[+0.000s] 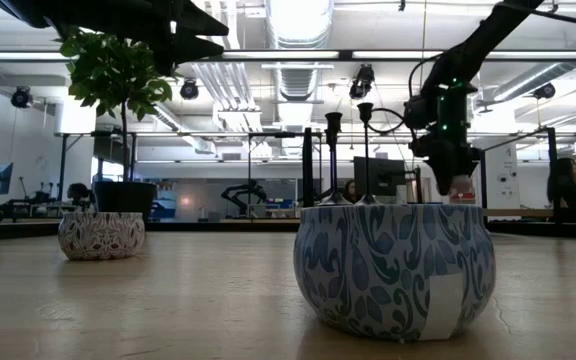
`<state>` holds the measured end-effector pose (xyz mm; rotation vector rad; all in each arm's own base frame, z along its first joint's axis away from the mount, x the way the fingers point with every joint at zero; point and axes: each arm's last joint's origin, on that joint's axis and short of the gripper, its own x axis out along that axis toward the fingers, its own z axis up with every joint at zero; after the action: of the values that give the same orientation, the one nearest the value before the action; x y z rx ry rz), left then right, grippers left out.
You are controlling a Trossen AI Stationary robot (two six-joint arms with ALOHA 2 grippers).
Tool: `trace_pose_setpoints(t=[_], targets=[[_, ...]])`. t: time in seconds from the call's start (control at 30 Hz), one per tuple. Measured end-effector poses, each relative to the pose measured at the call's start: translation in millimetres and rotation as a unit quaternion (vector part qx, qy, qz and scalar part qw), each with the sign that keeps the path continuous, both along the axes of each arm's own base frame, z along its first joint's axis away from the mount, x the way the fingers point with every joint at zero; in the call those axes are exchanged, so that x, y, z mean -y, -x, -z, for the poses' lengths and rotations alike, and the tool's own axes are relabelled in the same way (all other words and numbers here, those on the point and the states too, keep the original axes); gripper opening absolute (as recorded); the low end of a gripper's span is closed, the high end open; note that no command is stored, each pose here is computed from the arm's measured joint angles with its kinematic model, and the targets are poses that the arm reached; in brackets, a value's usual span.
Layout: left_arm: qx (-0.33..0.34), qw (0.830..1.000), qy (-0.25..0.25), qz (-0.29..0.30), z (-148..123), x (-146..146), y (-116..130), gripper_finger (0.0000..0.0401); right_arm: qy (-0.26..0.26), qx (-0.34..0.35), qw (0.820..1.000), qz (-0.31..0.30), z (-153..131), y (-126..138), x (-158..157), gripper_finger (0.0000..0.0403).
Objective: Pick & Place candle stick holders
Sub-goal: Put the top right pink scented candle on the shelf
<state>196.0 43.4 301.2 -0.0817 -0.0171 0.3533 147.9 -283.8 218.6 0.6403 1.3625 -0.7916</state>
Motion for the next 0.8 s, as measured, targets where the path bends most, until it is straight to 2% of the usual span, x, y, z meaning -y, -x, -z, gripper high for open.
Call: trace_pose_setpoints(t=[0.53,0.8], targets=[[0.000,1.000,0.000,0.000,0,0,0,0.0236,0.004,-0.001,0.996,0.088,7,1,6,0.0294],[0.000,1.000,0.000,0.000,0,0,0,0.0236,-0.006,0.004,0.984,0.178,12,3,3,0.0293]])
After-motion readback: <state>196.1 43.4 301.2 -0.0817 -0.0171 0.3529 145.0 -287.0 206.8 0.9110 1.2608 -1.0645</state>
